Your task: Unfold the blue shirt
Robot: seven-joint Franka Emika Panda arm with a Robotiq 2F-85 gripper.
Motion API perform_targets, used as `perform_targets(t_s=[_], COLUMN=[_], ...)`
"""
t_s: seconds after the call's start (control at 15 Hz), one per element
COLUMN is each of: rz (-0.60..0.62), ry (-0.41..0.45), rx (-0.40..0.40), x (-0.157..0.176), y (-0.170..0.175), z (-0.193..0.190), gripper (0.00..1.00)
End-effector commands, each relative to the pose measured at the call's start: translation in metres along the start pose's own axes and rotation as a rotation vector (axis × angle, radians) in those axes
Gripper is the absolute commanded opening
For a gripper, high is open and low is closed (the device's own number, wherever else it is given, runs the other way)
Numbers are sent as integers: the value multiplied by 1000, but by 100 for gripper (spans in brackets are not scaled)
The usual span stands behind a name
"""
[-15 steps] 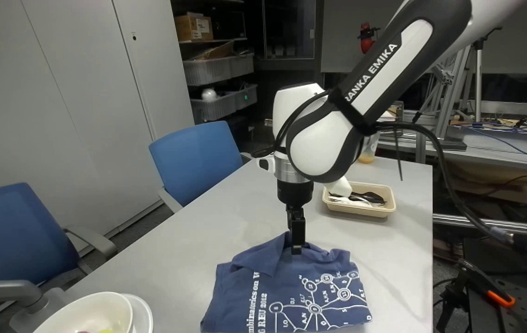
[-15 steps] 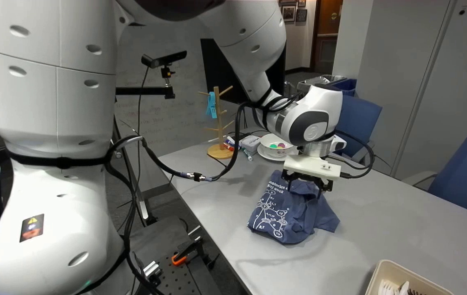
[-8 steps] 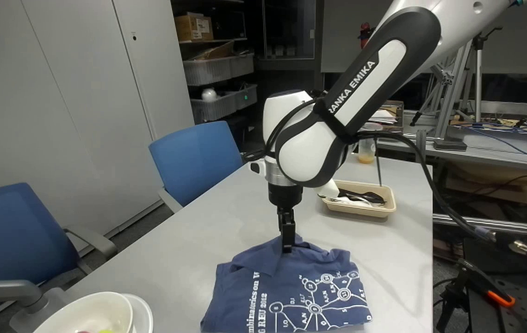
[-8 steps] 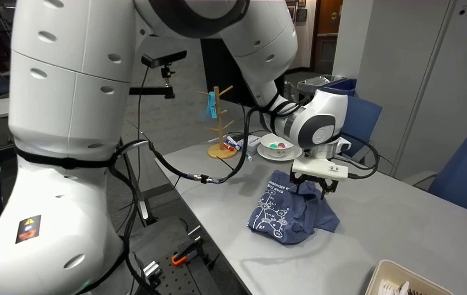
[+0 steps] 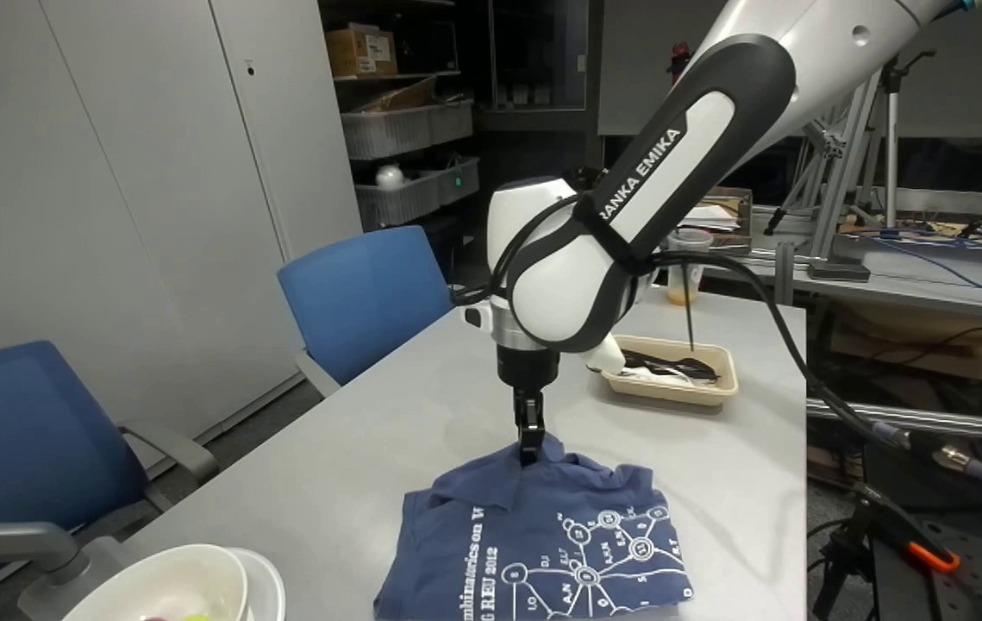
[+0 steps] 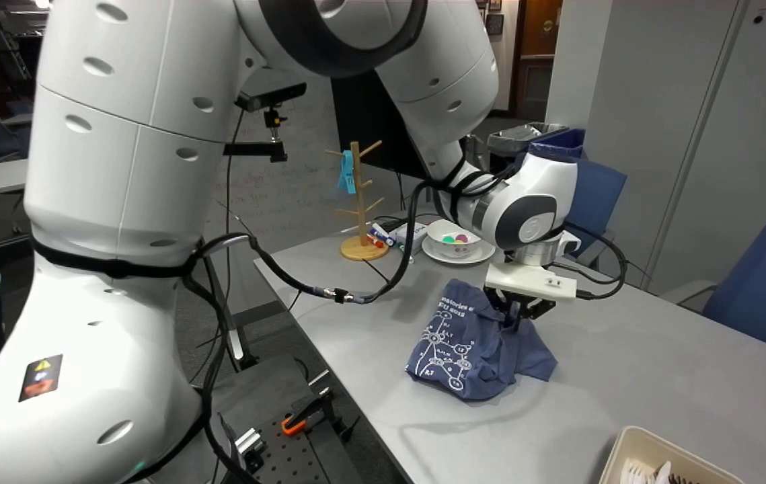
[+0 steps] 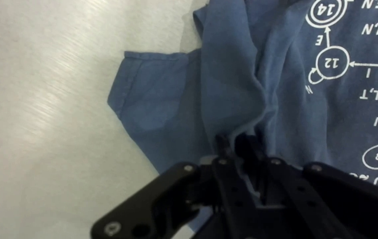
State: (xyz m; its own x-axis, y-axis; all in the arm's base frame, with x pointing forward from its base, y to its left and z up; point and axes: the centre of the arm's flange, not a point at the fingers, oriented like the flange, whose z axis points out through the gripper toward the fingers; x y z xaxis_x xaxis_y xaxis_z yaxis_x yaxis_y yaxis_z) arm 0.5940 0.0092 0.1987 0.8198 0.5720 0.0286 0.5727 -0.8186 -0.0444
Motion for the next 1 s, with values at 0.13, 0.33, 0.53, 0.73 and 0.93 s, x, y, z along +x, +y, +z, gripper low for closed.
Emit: perform_targets(t_s=[0.13, 0.33, 0.53, 0.73, 0.93], rz=[-13, -34, -77, -128, -173], ry=[66, 81, 75, 61, 68], rx=[9, 32, 116, 202, 279], x=[17, 27, 28, 26, 27], y=[-14, -45, -88, -137, -181], z=[-40, -81, -123, -155, -170], gripper=[0, 1, 1, 1, 1])
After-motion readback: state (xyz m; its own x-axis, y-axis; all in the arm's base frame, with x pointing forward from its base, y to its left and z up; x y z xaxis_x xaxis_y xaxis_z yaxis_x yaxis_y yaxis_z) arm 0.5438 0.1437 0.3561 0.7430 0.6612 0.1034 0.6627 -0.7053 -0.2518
